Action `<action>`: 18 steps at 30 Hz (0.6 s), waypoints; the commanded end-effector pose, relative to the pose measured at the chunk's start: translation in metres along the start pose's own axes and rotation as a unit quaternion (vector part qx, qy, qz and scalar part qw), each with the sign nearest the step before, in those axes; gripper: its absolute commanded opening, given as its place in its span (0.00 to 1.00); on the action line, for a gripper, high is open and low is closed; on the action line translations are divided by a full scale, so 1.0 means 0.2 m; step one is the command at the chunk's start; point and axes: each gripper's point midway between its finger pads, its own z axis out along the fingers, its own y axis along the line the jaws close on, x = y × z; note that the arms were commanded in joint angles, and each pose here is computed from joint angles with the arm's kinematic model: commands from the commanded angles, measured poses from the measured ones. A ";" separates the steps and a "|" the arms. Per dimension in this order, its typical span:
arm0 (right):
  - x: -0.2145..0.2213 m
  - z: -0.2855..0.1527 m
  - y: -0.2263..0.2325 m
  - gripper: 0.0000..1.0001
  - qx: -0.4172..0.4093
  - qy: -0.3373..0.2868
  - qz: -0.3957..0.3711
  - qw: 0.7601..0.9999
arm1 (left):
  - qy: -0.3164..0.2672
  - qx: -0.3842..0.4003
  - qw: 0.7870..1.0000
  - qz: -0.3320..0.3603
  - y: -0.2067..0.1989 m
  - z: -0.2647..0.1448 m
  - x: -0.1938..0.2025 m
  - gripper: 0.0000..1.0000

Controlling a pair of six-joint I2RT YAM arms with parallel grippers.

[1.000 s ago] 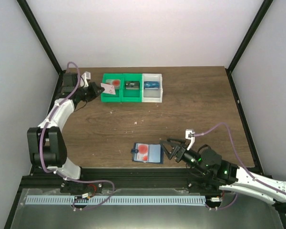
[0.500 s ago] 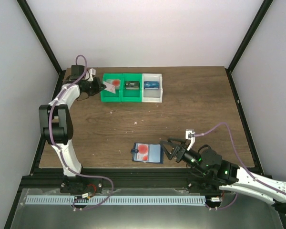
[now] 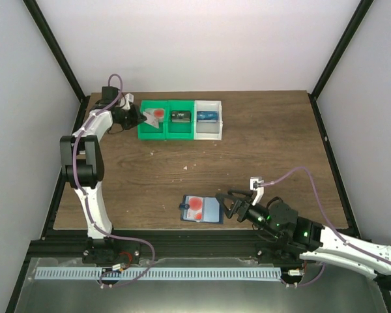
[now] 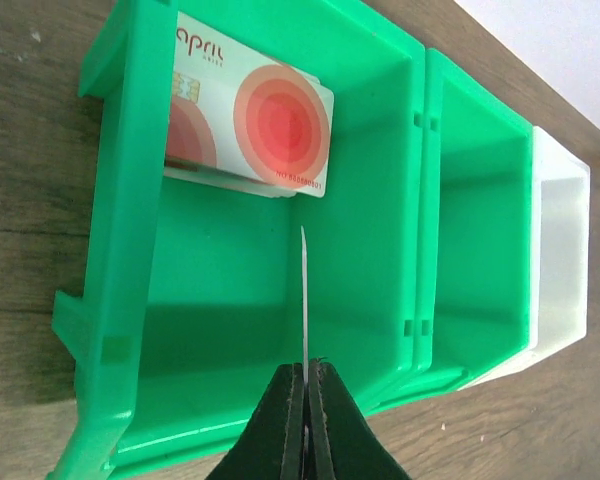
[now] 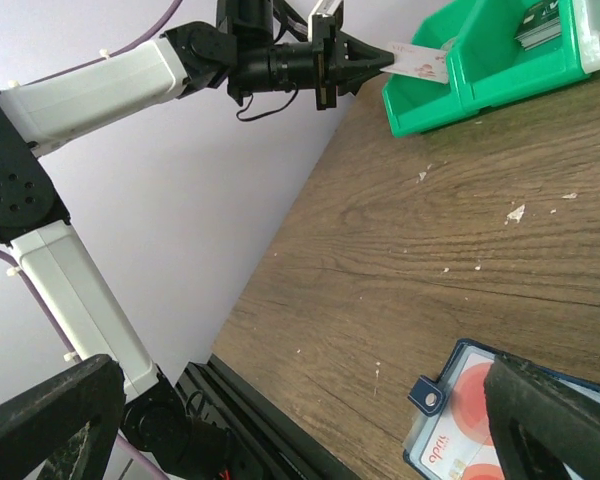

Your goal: Take the credit cards out of the card holder

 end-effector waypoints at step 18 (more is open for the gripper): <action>-0.11 -0.01 0.09 1.00 -0.017 -0.030 0.013 0.999 | 0.021 -0.008 1.000 -0.002 0.07 0.12 -0.03 0.00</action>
